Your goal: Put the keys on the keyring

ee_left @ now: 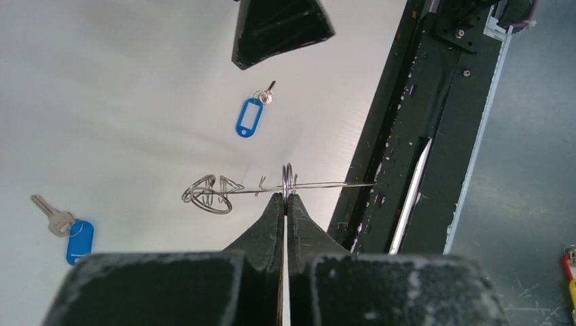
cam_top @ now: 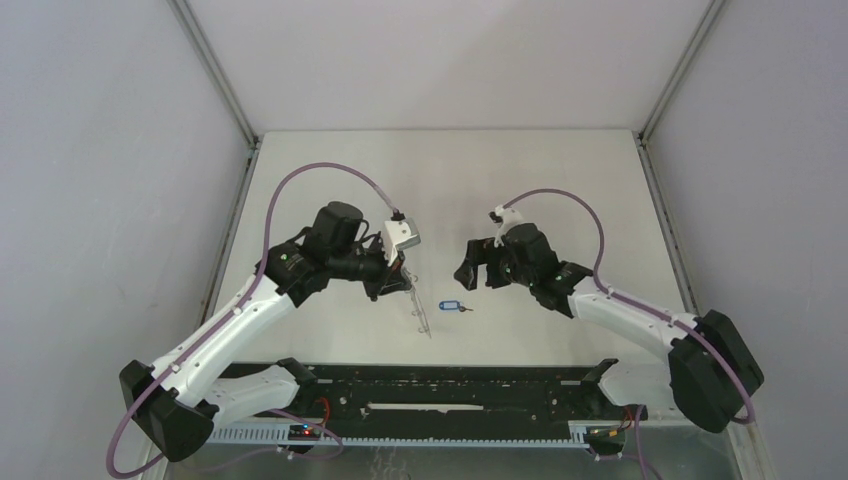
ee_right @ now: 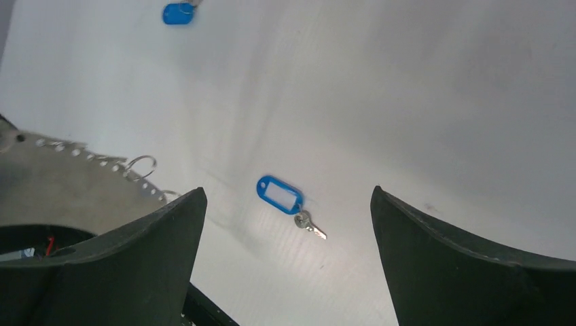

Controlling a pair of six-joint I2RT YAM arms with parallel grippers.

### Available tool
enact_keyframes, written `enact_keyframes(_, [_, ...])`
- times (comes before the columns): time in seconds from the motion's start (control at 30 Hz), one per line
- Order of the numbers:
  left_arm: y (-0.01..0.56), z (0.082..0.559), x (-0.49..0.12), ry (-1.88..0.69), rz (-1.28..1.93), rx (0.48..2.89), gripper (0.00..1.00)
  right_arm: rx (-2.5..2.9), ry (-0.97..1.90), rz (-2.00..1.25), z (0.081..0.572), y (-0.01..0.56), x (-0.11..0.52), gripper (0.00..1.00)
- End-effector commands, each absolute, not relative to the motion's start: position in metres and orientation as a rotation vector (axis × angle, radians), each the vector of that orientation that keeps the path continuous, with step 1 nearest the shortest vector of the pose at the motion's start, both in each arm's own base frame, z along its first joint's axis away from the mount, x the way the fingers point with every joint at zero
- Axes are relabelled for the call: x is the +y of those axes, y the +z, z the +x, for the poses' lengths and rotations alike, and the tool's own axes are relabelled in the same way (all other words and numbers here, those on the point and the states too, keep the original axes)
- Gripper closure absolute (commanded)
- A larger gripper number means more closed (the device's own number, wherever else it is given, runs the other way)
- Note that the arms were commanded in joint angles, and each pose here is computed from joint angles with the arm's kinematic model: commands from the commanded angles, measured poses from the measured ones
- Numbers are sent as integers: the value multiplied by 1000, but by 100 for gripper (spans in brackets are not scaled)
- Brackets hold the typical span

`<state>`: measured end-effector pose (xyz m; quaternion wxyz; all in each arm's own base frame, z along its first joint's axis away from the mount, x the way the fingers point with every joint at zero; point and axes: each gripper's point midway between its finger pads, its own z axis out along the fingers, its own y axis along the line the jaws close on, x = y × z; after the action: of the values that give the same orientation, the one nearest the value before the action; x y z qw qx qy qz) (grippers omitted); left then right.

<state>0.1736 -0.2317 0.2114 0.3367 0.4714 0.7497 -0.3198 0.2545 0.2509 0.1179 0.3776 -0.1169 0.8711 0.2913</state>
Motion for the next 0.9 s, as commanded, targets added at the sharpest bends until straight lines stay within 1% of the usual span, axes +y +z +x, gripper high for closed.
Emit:
enact_keyframes(0.0, [225,175,-236,-861,1207,1901,100,2338,708,-193,258,97,248,0])
enact_keyframes(0.03, [226,175,-236,-860,1207,1902,100,2331,661,-221,257,95,247,1])
enact_keyframes(0.07, [225,175,-235,-859,1206,1907,100,2329,636,-249,255,93,248,5])
enact_keyframes(0.1, [224,175,-235,-858,1208,1906,100,2336,627,-266,253,90,249,10])
enact_keyframes(0.17, [224,174,-235,-861,1211,1905,100,2371,634,-280,250,80,250,29])
enact_keyframes(0.2, [224,174,-235,-862,1211,1903,100,2388,644,-306,246,74,253,36])
enact_keyframes(0.23, [223,174,-235,-864,1212,1903,100,2400,652,-338,243,68,256,42])
enact_keyframes(0.27, [223,174,-235,-864,1210,1903,100,2409,651,-368,239,63,261,45])
enact_keyframes(0.33, [223,174,-234,-861,1208,1905,100,2418,657,-412,232,56,268,48])
enact_keyframes(0.6, [222,172,-234,-861,1212,1907,100,2451,663,-439,229,39,274,51])
enact_keyframes(0.67, [222,173,-234,-861,1209,1906,100,2460,679,-442,227,36,276,54])
enact_keyframes(0.87, [222,173,-234,-861,1207,1908,100,2494,677,-434,227,27,273,69])
